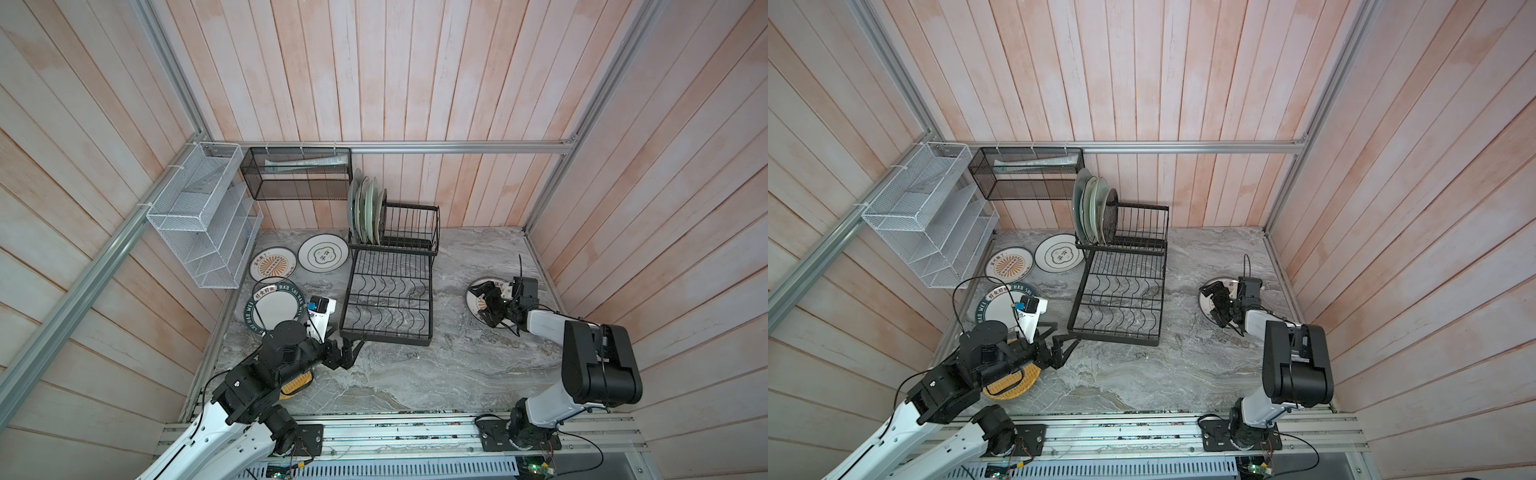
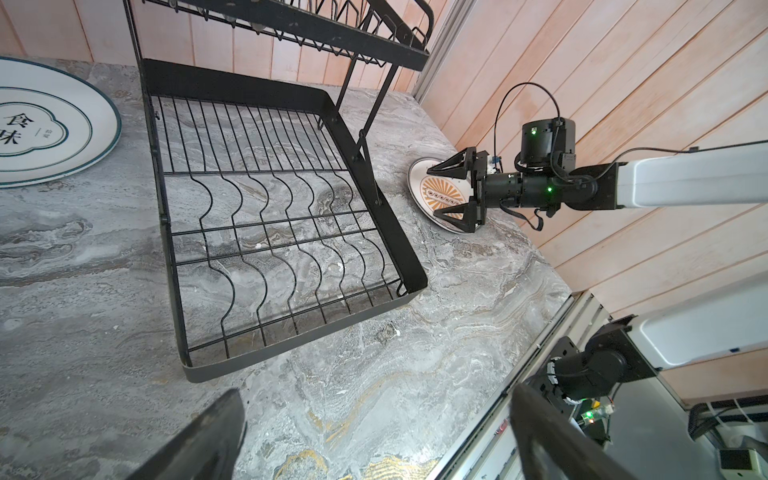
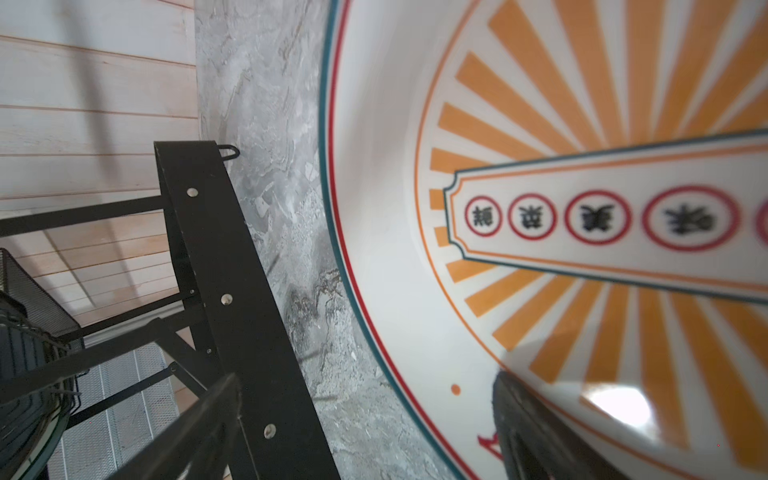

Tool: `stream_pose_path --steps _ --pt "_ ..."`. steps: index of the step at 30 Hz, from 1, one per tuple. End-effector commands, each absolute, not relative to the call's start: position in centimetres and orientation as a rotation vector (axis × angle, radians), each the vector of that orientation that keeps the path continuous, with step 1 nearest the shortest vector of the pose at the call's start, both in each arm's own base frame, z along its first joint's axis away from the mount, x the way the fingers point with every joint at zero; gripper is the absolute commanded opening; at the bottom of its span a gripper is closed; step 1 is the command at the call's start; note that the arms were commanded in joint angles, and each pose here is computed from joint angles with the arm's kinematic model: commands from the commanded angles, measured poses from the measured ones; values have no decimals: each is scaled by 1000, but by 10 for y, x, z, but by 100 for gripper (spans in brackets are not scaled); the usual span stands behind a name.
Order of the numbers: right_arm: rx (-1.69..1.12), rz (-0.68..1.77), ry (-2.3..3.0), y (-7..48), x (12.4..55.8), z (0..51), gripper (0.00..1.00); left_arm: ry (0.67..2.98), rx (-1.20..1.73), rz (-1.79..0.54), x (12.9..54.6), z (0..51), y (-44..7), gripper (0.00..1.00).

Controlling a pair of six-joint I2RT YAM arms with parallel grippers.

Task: Load the plates into the dish rack
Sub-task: 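Pinch the rim of the cream sunburst plate with the right gripper, then tilt the sunburst plate upright on its edge with the right gripper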

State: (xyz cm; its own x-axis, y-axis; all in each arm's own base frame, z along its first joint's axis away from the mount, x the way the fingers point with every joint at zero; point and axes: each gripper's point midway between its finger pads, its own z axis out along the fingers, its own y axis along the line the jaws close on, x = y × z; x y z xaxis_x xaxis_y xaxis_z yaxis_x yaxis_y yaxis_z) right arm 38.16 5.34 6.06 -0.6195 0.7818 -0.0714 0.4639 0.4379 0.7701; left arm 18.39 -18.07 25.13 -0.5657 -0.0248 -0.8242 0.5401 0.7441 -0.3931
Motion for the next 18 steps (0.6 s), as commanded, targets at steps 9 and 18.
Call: stream_pose_path --steps 9,18 --pt "1035 984 2264 20 390 73 95 2037 404 -800 185 250 -182 100" --pt "1081 662 2082 -95 362 83 96 2028 405 -806 184 252 -182 100"
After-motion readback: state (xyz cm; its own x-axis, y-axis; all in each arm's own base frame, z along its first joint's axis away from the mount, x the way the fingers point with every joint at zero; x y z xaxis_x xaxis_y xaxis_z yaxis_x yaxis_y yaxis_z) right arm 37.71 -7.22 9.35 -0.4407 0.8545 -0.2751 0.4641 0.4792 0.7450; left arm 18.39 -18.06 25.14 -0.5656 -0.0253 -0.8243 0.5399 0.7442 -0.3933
